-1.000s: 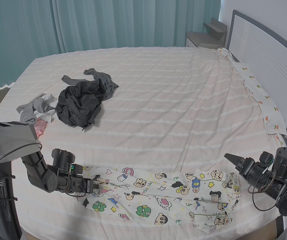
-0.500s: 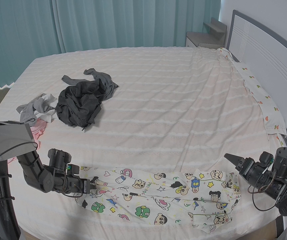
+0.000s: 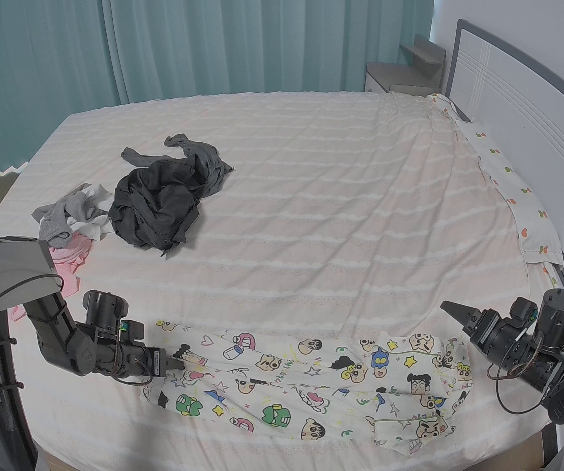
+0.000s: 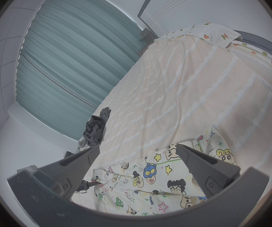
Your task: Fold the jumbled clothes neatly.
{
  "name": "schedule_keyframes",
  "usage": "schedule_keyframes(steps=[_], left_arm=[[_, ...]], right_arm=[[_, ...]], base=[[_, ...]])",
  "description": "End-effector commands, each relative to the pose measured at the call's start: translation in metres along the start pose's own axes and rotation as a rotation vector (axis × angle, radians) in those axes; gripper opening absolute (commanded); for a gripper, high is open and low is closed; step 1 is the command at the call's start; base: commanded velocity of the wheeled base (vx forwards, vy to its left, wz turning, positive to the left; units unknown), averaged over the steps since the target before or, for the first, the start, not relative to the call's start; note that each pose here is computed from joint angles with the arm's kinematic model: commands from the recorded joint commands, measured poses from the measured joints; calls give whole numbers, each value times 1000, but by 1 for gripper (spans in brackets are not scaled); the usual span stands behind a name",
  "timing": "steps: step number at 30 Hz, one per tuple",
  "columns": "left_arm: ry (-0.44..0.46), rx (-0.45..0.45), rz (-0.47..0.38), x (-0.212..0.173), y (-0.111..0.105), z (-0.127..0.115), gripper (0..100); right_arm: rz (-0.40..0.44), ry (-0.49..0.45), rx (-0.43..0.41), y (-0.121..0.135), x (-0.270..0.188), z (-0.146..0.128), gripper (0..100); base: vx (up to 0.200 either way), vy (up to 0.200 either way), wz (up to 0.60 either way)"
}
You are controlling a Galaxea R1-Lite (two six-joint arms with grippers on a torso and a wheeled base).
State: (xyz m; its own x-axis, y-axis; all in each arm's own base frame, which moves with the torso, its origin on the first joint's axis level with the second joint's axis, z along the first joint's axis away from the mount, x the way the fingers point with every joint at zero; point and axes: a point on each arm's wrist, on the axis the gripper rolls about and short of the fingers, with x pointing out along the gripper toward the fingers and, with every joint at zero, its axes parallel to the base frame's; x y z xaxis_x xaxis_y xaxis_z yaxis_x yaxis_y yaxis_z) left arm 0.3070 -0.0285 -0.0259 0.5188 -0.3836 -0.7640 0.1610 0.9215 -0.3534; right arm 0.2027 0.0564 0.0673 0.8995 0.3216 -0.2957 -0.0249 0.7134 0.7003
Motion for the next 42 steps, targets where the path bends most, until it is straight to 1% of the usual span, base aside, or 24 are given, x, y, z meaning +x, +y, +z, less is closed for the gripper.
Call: schedule_keyframes(steps=[1, 4, 8, 10, 11, 12, 14, 17, 20, 21, 24, 28, 30, 32, 36, 38, 39, 42], left_arm=[[-13, 4, -2, -1, -1, 2, 100], [-36, 0, 5, -2, 3, 3, 100], [-30, -15, 12, -8, 8, -4, 100], [-29, 8, 21, -15, 14, -12, 100], [-29, 8, 21, -15, 14, -12, 100], [-26, 48, 34, -22, 20, -21, 100], [-37, 79, 44, -28, 25, -26, 100], [-86, 74, 40, -38, 29, -25, 100], [-134, 63, 3, -52, 32, -20, 100], [-158, 50, -26, -58, 32, -17, 100], [-189, 10, -38, -62, 31, -10, 100], [-213, 20, -23, -57, 32, 1, 100], [-206, 30, -3, -52, 29, 3, 100], [-182, 44, 37, -37, 27, 3, 100], [-143, 69, 72, -13, 22, 2, 100], [-135, 75, 75, -9, 20, 2, 100], [-121, 88, 85, -2, 16, 0, 100], [-101, 133, 131, 5, 19, -2, 100]], right_arm=[[-1, 2, 0, -1, -3, -1, 100], [-3, 2, 1, -1, -3, -1, 100], [-7, 3, 1, -2, -3, -1, 100], [-9, 3, 2, -2, -3, -1, 100], [-9, 3, 2, -2, -3, -1, 100], [-9, 6, 2, -2, -2, -2, 100], [-10, 7, 2, -3, -2, -2, 100], [-10, 7, 2, -3, -2, -2, 100], [-11, 6, 2, -3, -2, -2, 100], [-10, 5, 2, -3, -2, -2, 100], [-10, 7, 2, -3, -2, -2, 100], [-11, 6, 2, -3, -2, -2, 100], [-11, 6, 2, -3, -2, -2, 100], [-11, 6, 2, -3, -2, -2, 100], [-11, 6, 2, -3, -2, -2, 100], [-11, 6, 2, -3, -2, -2, 100], [-10, 5, 2, -3, -2, -2, 100], [-10, 2, 2, -3, -3, -1, 100]], base=[[0, 0, 0], [0, 0, 0], [0, 0, 0], [0, 0, 0], [0, 0, 0], [0, 0, 0], [0, 0, 0], [0, 0, 0], [0, 0, 0], [0, 0, 0], [0, 0, 0], [0, 0, 0], [0, 0, 0], [0, 0, 0], [0, 0, 0], [0, 0, 0], [0, 0, 0], [0, 0, 0]])
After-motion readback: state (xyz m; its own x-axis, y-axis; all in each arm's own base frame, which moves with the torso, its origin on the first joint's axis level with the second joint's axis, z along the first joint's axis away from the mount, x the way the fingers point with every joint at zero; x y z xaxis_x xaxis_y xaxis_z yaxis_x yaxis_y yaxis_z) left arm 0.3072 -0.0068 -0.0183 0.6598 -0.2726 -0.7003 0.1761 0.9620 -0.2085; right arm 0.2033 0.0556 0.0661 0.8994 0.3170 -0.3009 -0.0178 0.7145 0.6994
